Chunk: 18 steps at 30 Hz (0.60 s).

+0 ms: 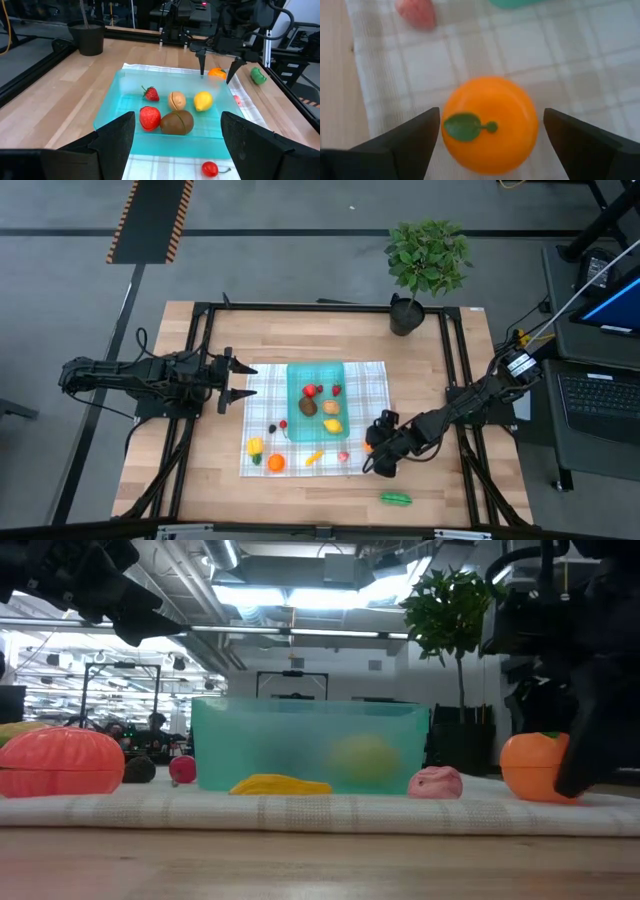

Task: Pick and placing Produce into tupperware
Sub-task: Put the orange into the blue bin

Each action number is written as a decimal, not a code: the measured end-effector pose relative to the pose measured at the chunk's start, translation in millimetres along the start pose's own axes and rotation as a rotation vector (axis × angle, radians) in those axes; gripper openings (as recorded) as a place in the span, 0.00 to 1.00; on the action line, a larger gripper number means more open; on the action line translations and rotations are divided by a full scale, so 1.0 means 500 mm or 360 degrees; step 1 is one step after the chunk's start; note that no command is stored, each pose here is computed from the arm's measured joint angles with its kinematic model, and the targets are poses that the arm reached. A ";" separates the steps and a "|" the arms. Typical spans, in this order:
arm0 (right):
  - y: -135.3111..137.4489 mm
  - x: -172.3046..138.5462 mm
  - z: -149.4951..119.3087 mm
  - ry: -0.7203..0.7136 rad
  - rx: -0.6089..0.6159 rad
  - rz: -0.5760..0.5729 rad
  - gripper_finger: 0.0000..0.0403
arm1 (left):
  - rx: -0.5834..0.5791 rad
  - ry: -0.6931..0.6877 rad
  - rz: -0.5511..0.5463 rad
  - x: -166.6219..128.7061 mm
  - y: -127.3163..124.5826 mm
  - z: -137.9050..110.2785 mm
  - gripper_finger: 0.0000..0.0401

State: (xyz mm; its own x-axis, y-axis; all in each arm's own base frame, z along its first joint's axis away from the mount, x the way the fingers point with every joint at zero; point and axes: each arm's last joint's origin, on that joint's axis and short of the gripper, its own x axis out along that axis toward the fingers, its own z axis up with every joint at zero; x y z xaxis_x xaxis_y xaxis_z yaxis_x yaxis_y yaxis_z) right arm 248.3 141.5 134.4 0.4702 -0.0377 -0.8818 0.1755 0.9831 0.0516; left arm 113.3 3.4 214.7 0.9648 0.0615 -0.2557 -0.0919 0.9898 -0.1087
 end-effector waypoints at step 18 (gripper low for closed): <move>0.001 0.000 0.001 0.0002 0.0010 0.0022 0.70 | 0.0000 0.0000 0.0000 0.000 0.000 0.000 0.71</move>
State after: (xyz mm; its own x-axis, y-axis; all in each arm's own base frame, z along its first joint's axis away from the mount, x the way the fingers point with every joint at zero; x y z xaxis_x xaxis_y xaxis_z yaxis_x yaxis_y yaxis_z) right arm 248.9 142.0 134.6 0.4716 -0.0236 -0.8815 0.1742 0.9824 0.0669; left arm 113.3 3.4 214.7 0.9648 0.0615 -0.2557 -0.0919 0.9898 -0.1087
